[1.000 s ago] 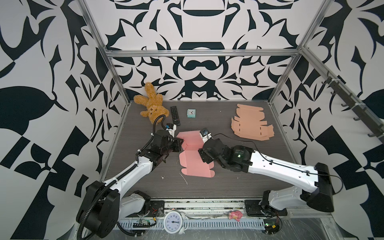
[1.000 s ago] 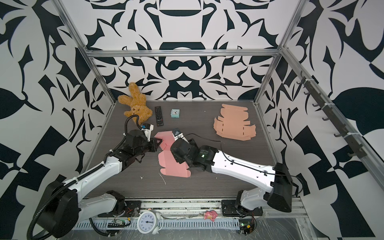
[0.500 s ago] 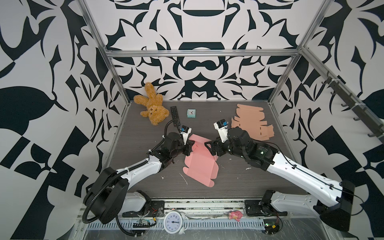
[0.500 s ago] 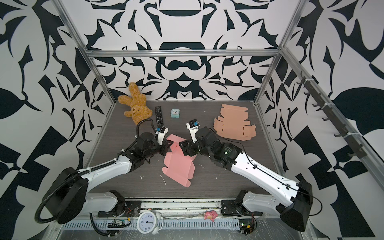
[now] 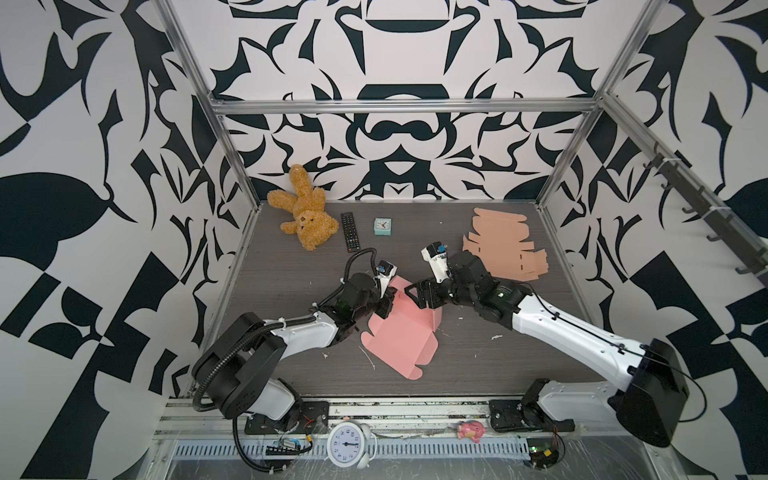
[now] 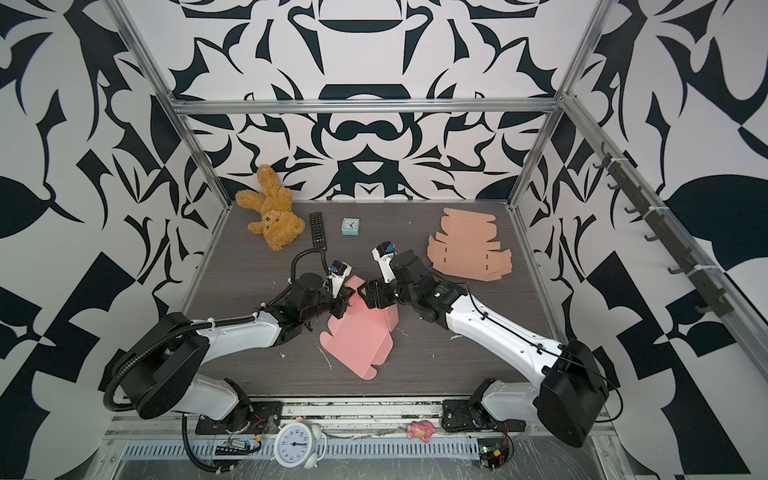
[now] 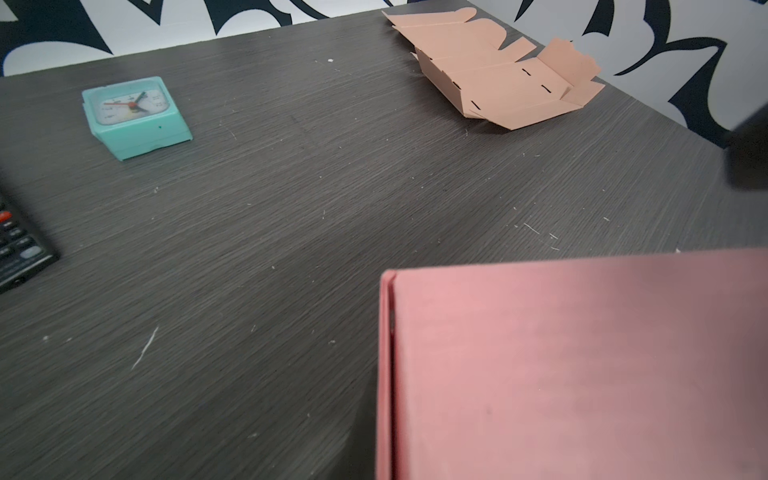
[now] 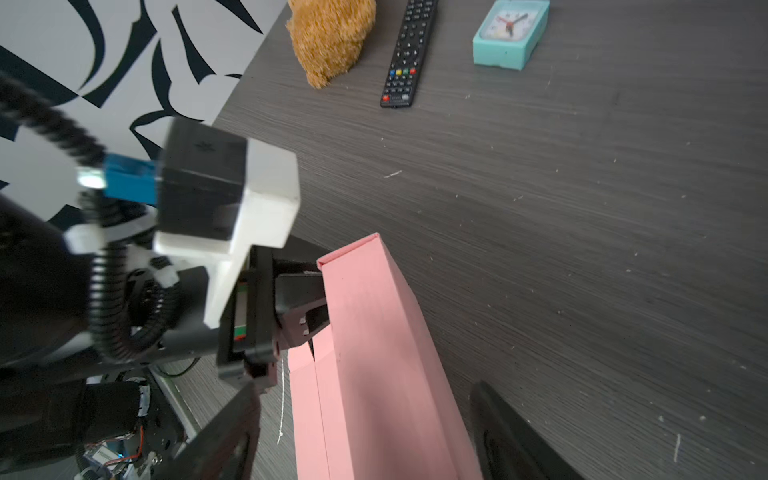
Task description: Fold the paper box
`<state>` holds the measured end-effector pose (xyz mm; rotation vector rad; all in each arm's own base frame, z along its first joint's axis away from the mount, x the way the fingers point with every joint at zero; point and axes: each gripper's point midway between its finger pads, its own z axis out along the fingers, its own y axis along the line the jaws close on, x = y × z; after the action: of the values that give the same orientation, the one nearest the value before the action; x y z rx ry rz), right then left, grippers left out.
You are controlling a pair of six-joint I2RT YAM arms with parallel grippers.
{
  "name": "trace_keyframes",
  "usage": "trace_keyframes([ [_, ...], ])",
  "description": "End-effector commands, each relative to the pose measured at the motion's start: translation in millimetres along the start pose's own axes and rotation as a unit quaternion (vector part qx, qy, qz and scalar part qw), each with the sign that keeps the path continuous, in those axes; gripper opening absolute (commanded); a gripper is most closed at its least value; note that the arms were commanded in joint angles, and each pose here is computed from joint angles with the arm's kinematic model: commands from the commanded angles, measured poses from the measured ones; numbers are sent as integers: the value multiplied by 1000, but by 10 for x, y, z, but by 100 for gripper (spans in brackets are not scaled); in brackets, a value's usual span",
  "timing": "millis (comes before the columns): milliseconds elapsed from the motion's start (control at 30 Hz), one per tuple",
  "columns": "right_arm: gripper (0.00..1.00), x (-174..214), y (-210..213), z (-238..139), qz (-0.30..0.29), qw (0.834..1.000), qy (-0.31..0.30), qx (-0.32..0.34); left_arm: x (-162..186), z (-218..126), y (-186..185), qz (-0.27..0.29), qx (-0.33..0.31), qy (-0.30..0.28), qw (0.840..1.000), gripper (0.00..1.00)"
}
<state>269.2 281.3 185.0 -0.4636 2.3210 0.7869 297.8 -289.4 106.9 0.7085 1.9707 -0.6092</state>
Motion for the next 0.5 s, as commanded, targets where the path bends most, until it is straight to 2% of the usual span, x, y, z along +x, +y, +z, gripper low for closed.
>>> trace_keyframes([
  [0, 80, -82, 15, 19, -1, 1000, -17, -10, -1, 50, 13, 16, -9, -22, 1000, 11],
  [467, 79, 233, -398, 271, 11, 999, 26, 45, 123, 340, -39, 39, -7, -15, 999, 11],
])
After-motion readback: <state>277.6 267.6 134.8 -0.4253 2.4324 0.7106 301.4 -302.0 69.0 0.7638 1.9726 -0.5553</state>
